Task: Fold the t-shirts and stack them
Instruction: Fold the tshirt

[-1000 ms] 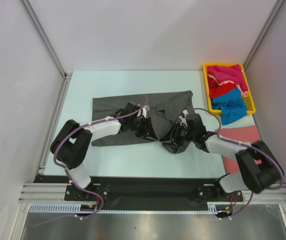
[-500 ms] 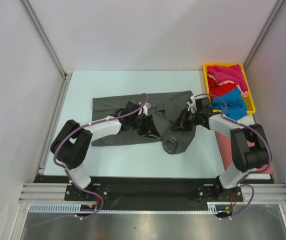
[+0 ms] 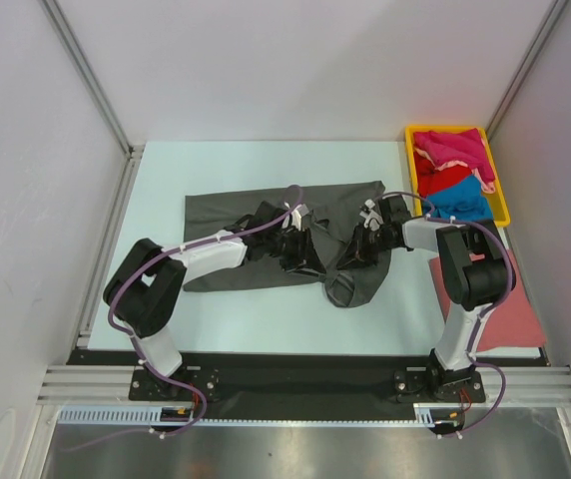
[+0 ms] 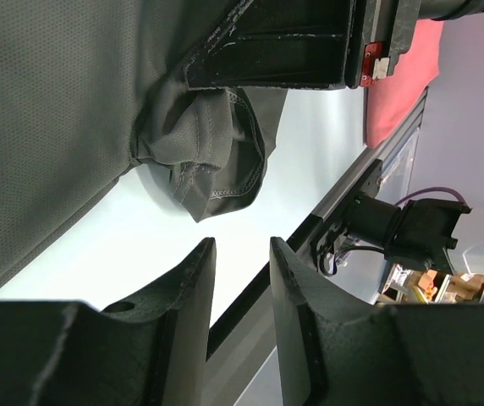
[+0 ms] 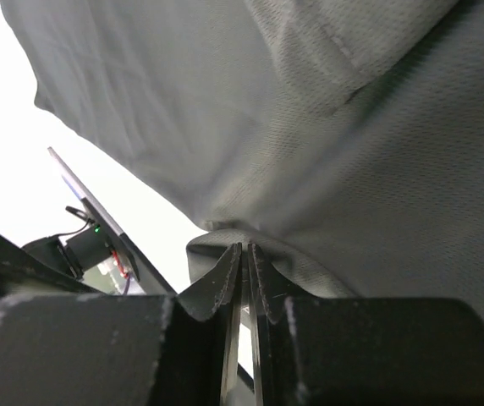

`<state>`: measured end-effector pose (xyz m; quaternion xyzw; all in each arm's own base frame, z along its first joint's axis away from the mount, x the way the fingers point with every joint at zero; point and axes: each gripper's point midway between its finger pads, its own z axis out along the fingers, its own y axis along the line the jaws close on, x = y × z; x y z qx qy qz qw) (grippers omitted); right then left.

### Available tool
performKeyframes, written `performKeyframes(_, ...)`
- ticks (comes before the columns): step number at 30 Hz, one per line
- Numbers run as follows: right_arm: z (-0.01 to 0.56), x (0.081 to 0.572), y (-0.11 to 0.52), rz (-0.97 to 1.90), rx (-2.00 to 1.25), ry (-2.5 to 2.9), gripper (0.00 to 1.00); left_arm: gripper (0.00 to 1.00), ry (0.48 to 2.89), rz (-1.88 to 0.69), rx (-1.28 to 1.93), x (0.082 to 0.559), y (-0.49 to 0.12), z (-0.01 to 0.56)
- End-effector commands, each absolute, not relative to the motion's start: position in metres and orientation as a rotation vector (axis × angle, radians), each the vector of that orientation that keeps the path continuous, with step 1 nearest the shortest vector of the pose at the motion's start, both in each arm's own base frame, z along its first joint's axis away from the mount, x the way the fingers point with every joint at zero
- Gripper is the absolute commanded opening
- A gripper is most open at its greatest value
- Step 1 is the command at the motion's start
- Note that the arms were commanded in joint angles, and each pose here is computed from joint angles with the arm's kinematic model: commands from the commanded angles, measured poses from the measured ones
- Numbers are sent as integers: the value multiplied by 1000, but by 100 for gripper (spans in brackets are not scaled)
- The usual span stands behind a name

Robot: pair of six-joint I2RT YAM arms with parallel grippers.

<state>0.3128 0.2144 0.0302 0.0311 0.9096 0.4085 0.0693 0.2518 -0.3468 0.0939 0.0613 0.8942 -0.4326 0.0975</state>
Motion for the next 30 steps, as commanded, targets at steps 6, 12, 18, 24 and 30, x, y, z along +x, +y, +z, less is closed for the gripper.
performKeyframes(6, 65, 277, 234, 1386, 67, 2706, 11, 37, 2593, -1301, 248, 256, -353, 110)
performKeyframes(12, 82, 250, 259, 1527, 126, 2692, 11, 38, 2587, -1311, 256, 256, -354, 116)
performKeyframes(18, 91, 251, 249, 1484, 183, 2698, 12, 40, 2578, -1313, 281, 258, -356, 121)
performKeyframes(24, 92, 260, 224, 1377, 158, 2708, 12, 34, 2647, -1176, 295, 247, -348, 104)
performKeyframes(30, 81, 256, 215, 1293, 199, 2710, 13, 30, 2615, -911, 317, 242, -339, 89)
